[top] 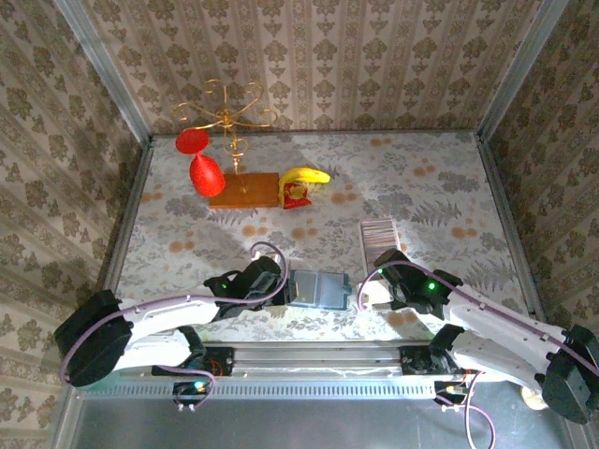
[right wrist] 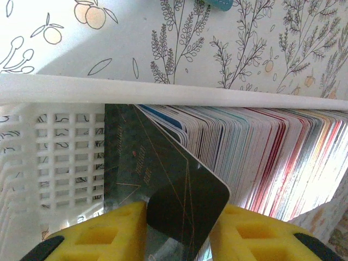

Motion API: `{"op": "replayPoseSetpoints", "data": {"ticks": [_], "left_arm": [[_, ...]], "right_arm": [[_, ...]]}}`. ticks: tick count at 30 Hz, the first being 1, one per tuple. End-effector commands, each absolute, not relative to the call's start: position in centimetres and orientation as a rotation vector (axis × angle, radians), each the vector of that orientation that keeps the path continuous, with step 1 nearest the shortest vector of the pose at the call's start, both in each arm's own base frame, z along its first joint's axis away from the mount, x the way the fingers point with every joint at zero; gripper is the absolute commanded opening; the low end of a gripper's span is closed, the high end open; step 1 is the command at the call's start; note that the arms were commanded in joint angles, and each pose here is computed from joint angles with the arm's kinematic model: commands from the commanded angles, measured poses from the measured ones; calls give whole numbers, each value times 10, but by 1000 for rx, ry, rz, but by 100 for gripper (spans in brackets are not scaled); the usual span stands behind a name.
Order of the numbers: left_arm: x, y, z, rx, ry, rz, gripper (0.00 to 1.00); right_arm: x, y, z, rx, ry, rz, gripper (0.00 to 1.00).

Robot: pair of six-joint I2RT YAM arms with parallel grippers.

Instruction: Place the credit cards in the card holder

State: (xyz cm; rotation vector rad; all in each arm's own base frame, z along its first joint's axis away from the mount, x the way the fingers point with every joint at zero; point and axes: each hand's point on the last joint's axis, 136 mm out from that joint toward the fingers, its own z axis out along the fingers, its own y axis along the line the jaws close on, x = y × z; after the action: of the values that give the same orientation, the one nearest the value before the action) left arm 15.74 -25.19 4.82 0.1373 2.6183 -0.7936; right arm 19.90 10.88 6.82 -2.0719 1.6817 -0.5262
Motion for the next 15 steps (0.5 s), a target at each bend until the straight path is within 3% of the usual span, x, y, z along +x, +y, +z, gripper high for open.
{"op": "replayPoseSetpoints", "data": {"ticks": [1,15], "left_arm": [[156,-256,50,129,2620,-819,37],[154,-257,48,133,2628,-817,34]], "right_arm": [[208,106,81,-2037,1668,-593,33],[210,108,96,-2008,1643,-599,25]]}}
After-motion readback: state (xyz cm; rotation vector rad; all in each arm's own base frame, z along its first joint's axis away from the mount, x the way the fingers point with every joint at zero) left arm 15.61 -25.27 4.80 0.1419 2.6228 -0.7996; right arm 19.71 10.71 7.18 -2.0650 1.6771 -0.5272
